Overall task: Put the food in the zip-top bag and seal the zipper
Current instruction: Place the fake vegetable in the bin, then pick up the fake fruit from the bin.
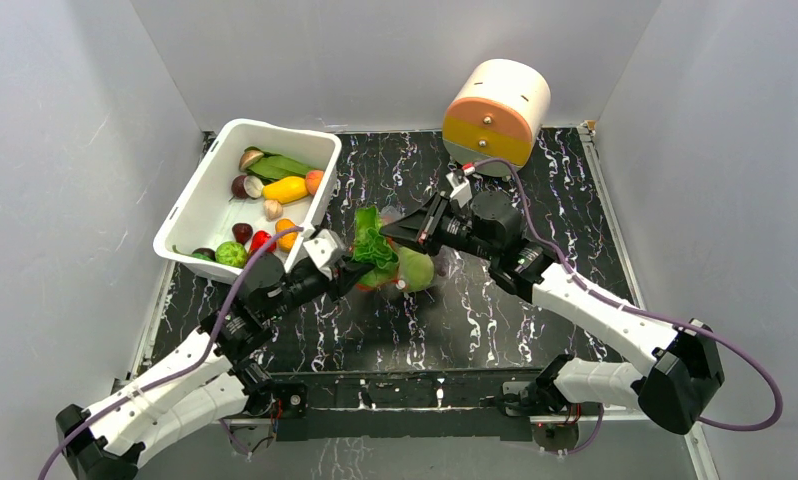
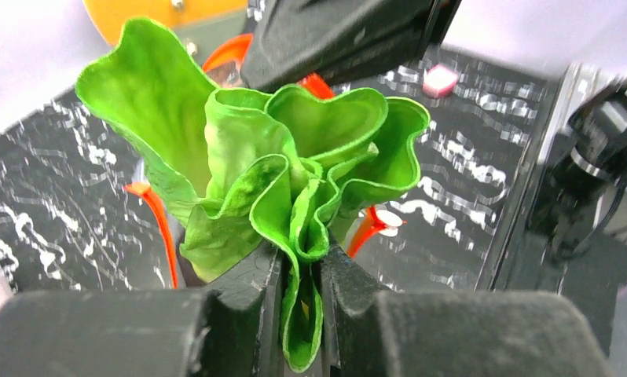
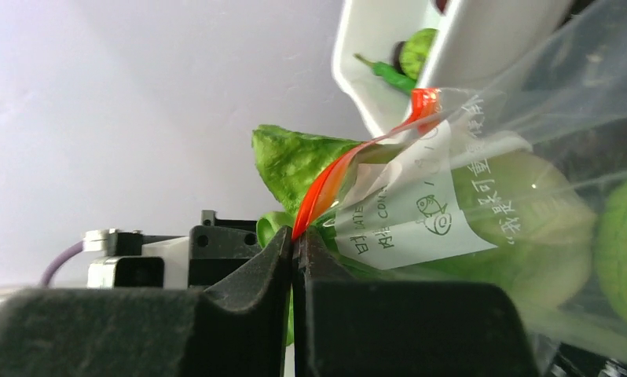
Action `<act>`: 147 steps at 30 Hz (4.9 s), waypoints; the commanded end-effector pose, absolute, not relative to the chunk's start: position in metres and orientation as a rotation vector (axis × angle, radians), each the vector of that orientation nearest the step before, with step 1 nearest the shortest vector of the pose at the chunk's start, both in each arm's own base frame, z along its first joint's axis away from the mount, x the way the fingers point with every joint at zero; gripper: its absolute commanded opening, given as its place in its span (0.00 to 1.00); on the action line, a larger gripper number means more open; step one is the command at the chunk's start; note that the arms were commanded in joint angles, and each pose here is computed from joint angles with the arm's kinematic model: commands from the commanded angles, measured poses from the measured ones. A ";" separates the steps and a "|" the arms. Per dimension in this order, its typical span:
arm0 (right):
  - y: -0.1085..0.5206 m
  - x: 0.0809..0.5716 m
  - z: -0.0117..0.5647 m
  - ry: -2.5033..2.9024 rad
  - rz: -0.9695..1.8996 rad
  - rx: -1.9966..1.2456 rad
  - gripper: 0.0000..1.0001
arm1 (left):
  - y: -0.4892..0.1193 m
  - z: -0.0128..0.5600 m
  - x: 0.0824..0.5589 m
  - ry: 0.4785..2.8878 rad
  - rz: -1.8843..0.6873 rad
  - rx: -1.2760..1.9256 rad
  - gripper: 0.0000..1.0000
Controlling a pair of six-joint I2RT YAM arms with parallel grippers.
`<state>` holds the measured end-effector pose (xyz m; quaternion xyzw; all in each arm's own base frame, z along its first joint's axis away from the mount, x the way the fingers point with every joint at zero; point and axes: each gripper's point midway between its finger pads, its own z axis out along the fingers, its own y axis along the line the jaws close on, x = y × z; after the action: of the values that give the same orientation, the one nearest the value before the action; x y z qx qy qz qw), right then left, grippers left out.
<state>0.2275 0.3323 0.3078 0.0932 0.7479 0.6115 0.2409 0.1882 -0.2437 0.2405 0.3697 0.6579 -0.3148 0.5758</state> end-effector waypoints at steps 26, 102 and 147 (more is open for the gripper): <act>0.337 0.202 0.383 1.740 2.106 0.227 0.00 | -0.236 0.317 0.188 1.364 -0.852 0.606 0.00; 0.270 0.258 0.329 1.922 1.067 0.043 0.00 | 0.000 0.153 0.487 2.207 -0.225 -1.332 0.60; 0.269 0.257 0.333 1.912 1.101 0.100 0.00 | -0.007 0.062 0.504 2.181 -0.204 -1.716 0.57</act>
<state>0.2515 0.2671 0.2784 0.0325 0.8269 0.3959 0.3981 0.5077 -0.0110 0.0350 -0.6112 0.7735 -0.0684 0.1530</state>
